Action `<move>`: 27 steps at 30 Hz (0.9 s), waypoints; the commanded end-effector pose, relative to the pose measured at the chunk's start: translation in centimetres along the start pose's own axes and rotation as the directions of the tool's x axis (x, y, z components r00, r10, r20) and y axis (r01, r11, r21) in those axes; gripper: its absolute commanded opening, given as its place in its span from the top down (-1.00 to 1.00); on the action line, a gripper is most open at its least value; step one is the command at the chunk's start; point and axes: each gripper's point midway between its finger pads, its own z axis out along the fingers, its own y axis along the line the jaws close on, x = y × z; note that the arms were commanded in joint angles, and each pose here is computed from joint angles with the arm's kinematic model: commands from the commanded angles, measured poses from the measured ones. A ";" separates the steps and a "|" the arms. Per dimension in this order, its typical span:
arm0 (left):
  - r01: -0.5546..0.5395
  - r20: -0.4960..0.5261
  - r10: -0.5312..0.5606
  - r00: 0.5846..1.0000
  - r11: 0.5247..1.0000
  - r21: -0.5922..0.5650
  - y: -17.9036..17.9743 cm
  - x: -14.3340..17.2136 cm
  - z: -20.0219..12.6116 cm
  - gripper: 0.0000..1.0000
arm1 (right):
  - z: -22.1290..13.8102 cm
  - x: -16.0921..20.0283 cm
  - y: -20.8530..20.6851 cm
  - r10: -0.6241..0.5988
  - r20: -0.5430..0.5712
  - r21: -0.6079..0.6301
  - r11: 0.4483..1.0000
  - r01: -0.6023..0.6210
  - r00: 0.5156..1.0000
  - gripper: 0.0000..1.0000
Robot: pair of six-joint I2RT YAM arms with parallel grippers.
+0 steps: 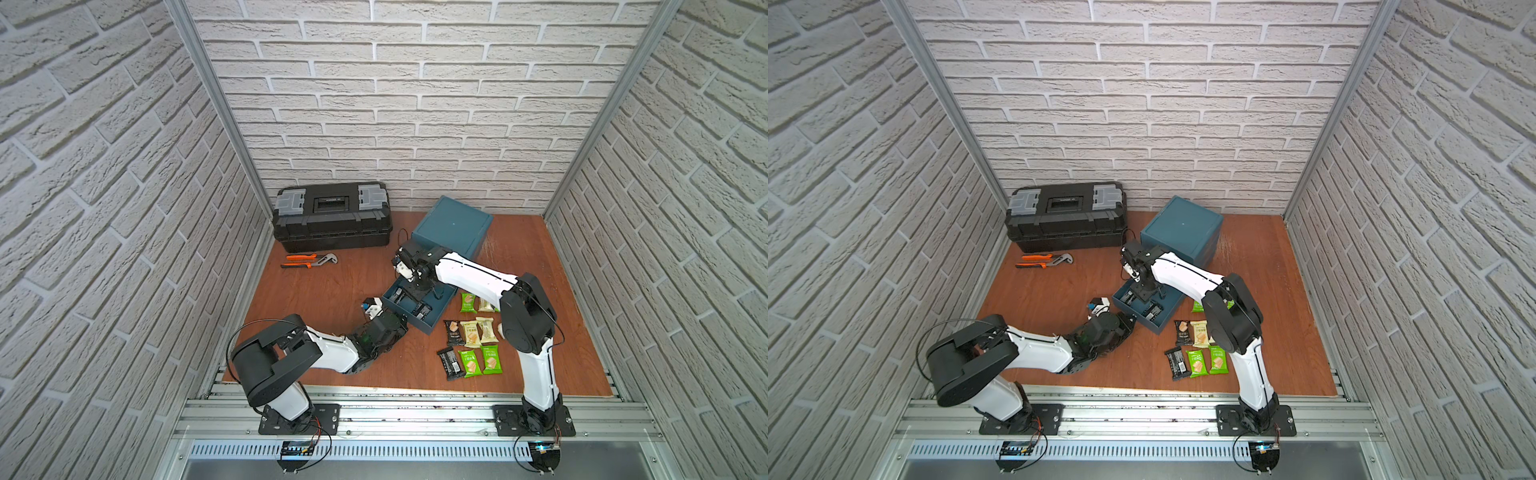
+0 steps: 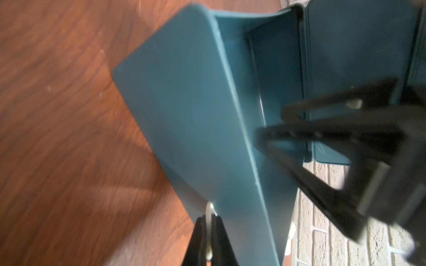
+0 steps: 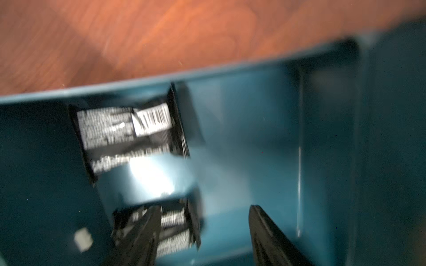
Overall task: Take the cookies out of the drawer
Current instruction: Move the cookie to the drawer, then pick up the cookie from the drawer.
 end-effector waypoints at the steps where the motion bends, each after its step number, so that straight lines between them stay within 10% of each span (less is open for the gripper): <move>1: -0.004 0.000 0.004 1.000 0.999 -0.045 1.6 0.1 0.0 1.00 | -2.4 1.8 -0.6 0.234 0.008 0.051 0.971 -0.234 0.972 -0.30; 27: -0.002 -0.002 0.002 1.000 0.999 -0.039 1.6 0.1 0.0 1.00 | 1.4 4.2 3.8 0.820 -0.005 0.048 0.572 -0.819 0.573 -0.37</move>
